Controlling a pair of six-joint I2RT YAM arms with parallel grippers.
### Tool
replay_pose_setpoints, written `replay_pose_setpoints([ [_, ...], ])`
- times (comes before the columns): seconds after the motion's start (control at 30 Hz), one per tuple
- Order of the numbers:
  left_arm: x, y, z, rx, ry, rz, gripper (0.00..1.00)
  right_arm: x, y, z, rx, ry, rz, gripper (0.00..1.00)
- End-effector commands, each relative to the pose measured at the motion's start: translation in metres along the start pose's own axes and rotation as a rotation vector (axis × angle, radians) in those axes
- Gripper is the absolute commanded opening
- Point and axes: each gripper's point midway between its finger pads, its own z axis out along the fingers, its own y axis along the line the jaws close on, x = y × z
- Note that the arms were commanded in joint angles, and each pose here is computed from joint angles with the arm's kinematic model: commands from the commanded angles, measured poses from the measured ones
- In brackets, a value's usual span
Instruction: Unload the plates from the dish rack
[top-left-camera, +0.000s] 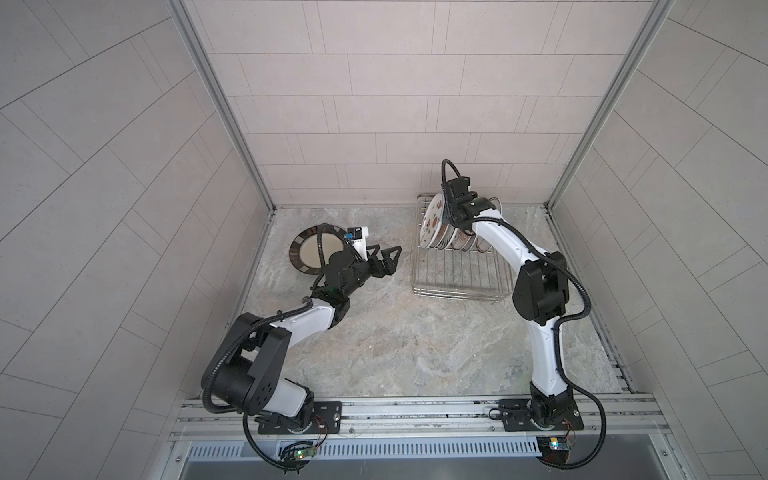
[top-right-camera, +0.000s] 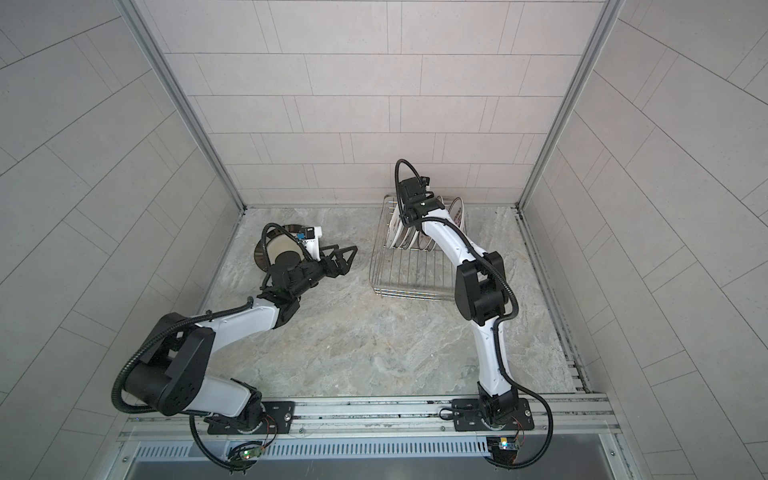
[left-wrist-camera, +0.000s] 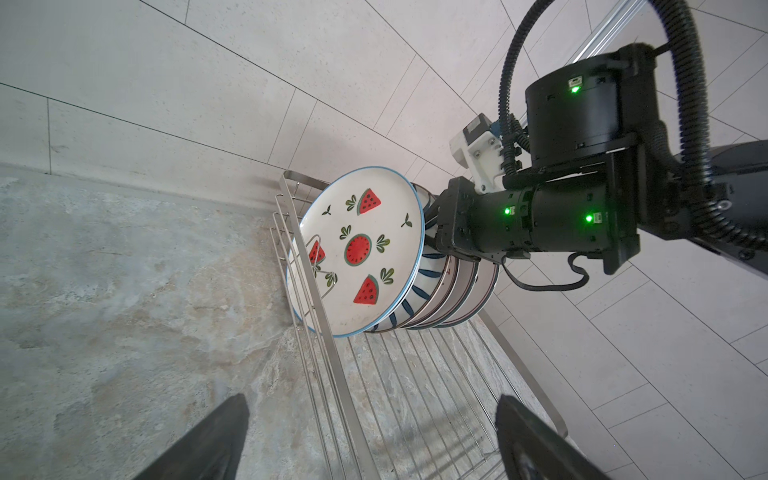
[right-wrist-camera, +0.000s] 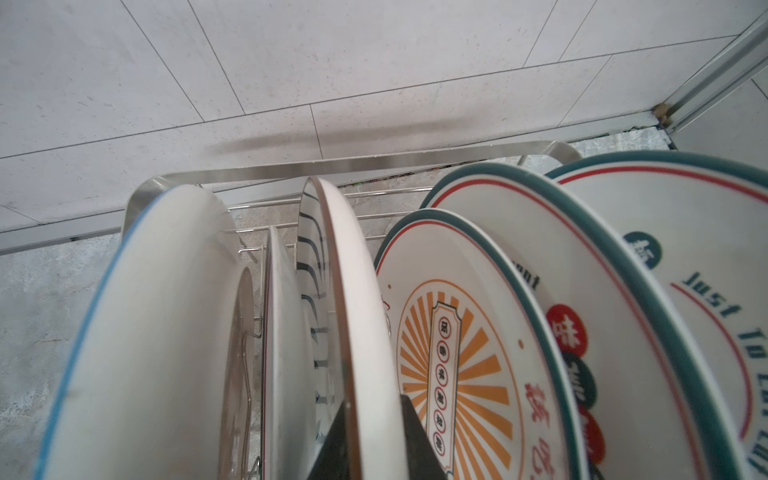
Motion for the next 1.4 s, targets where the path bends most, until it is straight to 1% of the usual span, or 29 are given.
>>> replay_pose_setpoints([
  [0.0, -0.008, -0.006, -0.003, 0.011, -0.034, 0.028, 0.98, 0.017, -0.008, 0.020, 0.063, 0.034, -0.021, 0.17],
  [0.17, -0.008, -0.001, -0.004, -0.018, -0.046, 0.035, 0.98, 0.005, -0.002, 0.007, 0.086, -0.014, -0.032, 0.14],
  [0.33, -0.004, 0.004, -0.006, -0.041, -0.032, 0.052, 0.98, -0.011, -0.001, -0.011, 0.105, -0.069, -0.027, 0.11],
  [0.43, -0.004, 0.003, -0.008, -0.043, -0.033, 0.058, 0.98, -0.022, -0.003, -0.024, 0.127, -0.109, -0.027, 0.09],
  [0.67, -0.006, 0.006, -0.013, -0.066, -0.044, 0.070, 0.98, -0.046, -0.007, -0.059, 0.124, -0.183, -0.017, 0.07],
  [0.9, -0.007, 0.004, -0.015, -0.059, -0.049, 0.065, 0.98, -0.060, -0.022, -0.094, 0.127, -0.244, 0.000, 0.07],
  [1.13, -0.009, 0.000, -0.017, -0.041, -0.056, 0.051, 0.98, -0.065, -0.032, -0.118, 0.110, -0.272, 0.002, 0.06],
  [1.27, -0.009, -0.011, -0.017, 0.019, -0.045, 0.035, 0.99, -0.067, -0.042, -0.135, 0.104, -0.292, -0.001, 0.06],
  [1.37, -0.013, -0.013, -0.020, 0.021, -0.058, 0.024, 0.99, -0.067, -0.048, -0.147, 0.094, -0.307, 0.001, 0.06],
])
